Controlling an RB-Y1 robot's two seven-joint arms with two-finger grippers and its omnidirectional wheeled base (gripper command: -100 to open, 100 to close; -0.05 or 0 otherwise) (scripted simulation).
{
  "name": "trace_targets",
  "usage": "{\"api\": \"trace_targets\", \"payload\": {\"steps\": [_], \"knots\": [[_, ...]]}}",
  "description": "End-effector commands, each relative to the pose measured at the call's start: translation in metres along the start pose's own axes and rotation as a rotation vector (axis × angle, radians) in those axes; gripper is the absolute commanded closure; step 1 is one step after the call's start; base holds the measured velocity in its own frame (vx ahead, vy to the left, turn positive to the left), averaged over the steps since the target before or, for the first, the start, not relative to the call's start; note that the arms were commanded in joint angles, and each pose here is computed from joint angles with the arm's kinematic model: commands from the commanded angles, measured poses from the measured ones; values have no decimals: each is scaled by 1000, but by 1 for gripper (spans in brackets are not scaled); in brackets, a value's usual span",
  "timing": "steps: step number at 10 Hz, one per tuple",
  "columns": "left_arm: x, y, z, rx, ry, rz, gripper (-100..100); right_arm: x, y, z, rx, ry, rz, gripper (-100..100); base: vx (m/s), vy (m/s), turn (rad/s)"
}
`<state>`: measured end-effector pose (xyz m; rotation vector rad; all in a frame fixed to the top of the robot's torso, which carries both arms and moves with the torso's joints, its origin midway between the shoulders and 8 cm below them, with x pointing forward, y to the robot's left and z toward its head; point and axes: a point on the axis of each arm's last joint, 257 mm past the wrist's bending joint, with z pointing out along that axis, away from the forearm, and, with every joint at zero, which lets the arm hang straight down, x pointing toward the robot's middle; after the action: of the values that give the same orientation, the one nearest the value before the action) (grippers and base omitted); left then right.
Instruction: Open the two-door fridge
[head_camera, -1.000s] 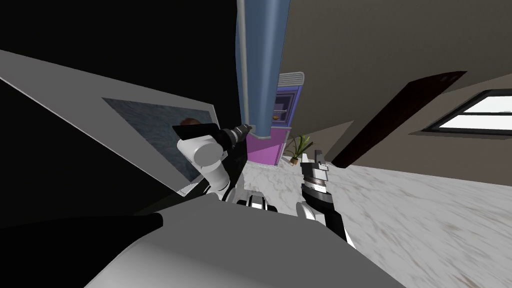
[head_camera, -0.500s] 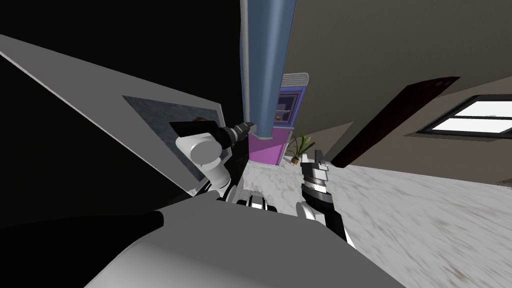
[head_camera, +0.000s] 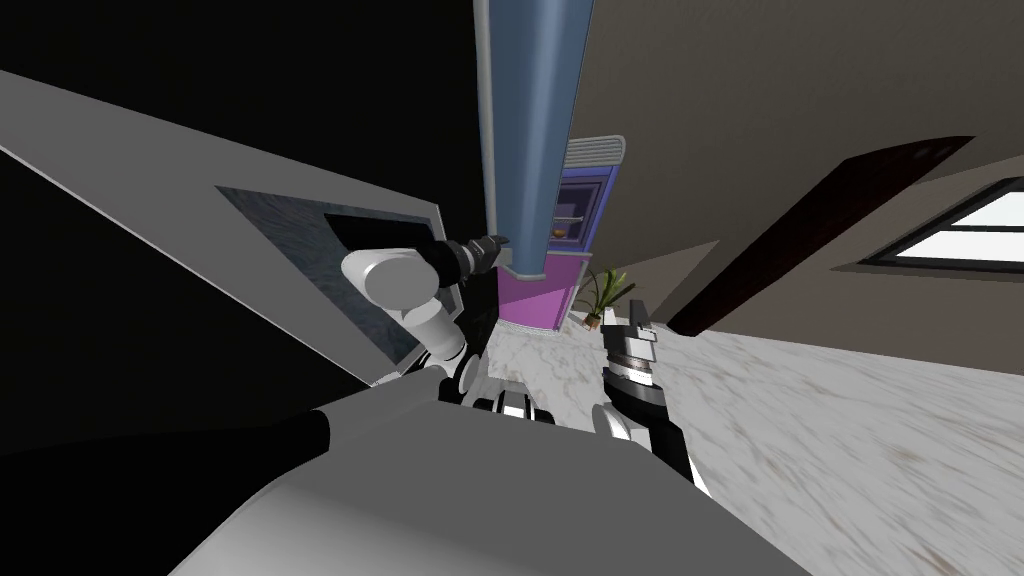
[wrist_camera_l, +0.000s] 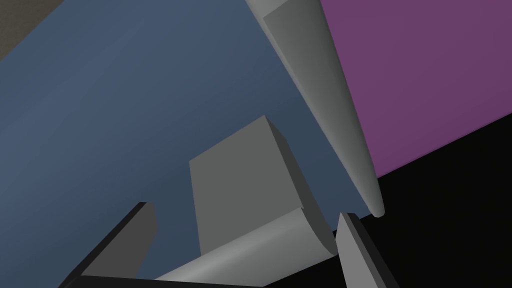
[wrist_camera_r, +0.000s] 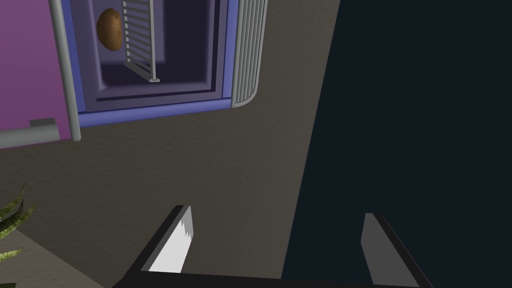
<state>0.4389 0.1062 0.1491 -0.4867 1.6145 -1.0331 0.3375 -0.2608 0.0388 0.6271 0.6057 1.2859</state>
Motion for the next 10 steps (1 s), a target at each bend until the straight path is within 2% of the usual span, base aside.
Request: {"api": "trace_targets", "payload": {"steps": [1,5,6,7,10], "knots": [[-5,-12,-2,15,-5,0,-100,0,0,0,0,0,0,0,-5,-3,12],[-10,-23,-3,21,3,-2,-100,0,0,0,0,0,0,0,-1,-3,11],[0,-8,0,-16,38,2,-100,0,0,0,0,0,0,0,0,0,0],[2,-7,0,-20,43,4,0,0,0,0,0,0,0,0,0,0,0],[4,-4,1,-29,50,7,0,0,0,0,0,0,0,0,4,1,-2]]}}
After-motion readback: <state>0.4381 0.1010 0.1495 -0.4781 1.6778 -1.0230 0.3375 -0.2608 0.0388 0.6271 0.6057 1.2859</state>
